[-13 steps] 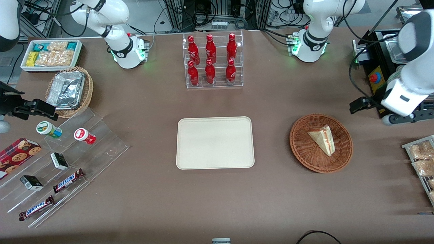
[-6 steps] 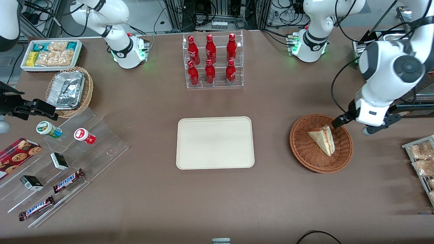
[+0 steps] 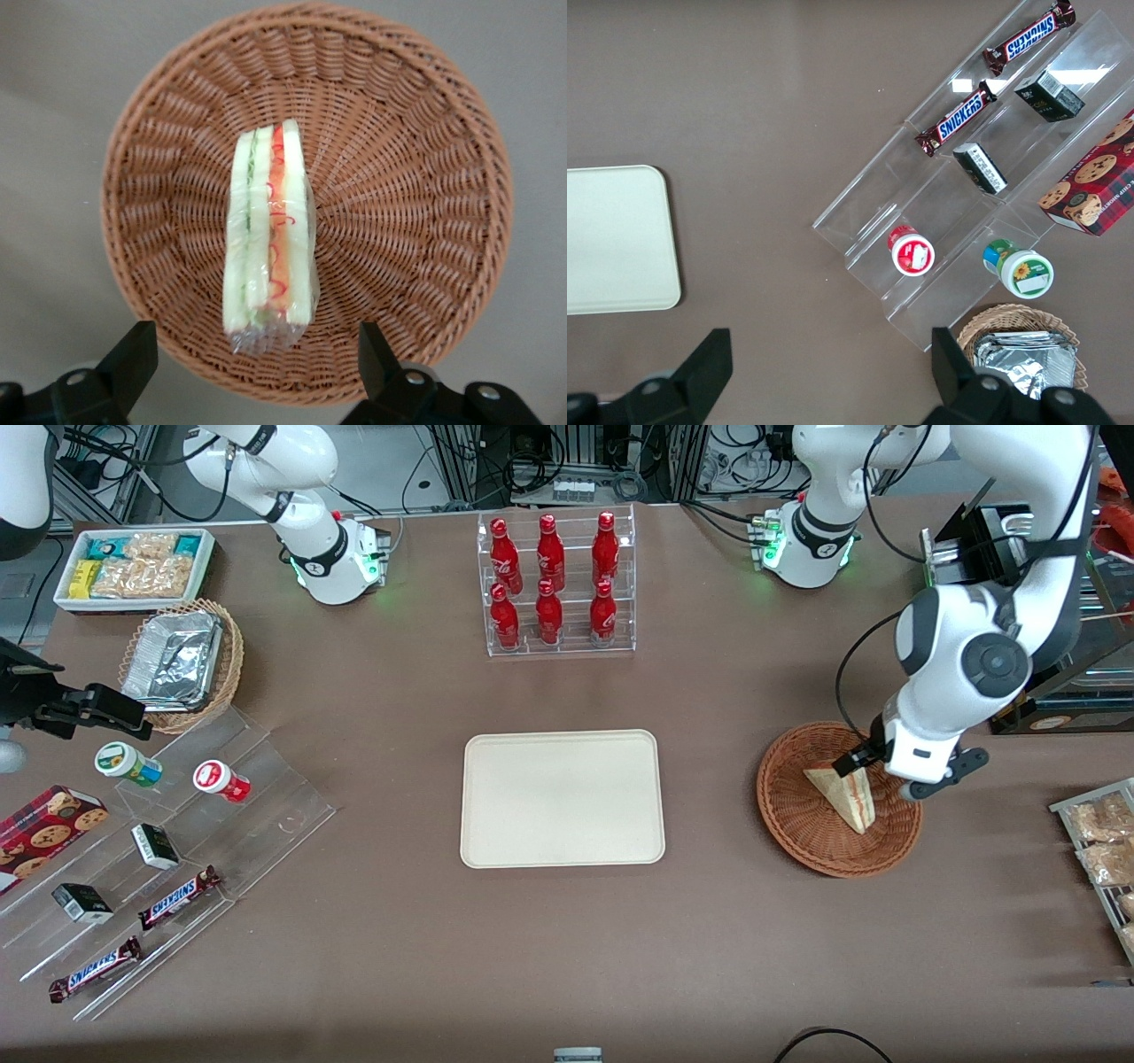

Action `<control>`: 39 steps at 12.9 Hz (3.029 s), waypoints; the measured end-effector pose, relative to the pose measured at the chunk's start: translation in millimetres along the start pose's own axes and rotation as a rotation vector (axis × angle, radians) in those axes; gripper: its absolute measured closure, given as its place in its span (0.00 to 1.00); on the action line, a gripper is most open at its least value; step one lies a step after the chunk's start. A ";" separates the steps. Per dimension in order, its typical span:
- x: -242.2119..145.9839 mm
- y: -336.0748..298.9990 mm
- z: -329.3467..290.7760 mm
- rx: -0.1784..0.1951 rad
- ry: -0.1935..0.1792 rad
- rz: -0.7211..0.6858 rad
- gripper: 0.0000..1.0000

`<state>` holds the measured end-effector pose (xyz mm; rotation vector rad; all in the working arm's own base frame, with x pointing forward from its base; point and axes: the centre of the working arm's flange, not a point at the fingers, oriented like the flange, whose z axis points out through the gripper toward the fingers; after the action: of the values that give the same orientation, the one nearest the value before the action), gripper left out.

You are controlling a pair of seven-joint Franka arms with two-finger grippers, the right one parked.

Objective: Place sandwich from basket to tray
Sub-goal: 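Lower the left gripper and close it on the sandwich's crust edge, then lift the sandwich and carry it with the left gripper toward the tray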

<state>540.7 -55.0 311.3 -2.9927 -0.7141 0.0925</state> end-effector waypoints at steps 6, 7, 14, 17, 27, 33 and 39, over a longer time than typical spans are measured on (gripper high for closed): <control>3.3 3.7 40.0 0.019 -0.034 0.004 0.00; 4.0 3.7 43.6 0.019 -0.034 0.003 0.01; 9.5 1.1 62.0 0.021 -0.039 -0.008 0.60; 17.9 2.6 51.3 0.016 -0.028 -0.014 0.78; -30.4 134.1 -91.1 0.094 -0.003 0.269 0.85; -117.6 237.3 -78.5 0.100 0.015 0.490 0.85; -173.3 321.2 -34.2 0.093 -0.011 0.592 0.85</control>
<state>533.0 -421.0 328.7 -3.0018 0.1898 0.1617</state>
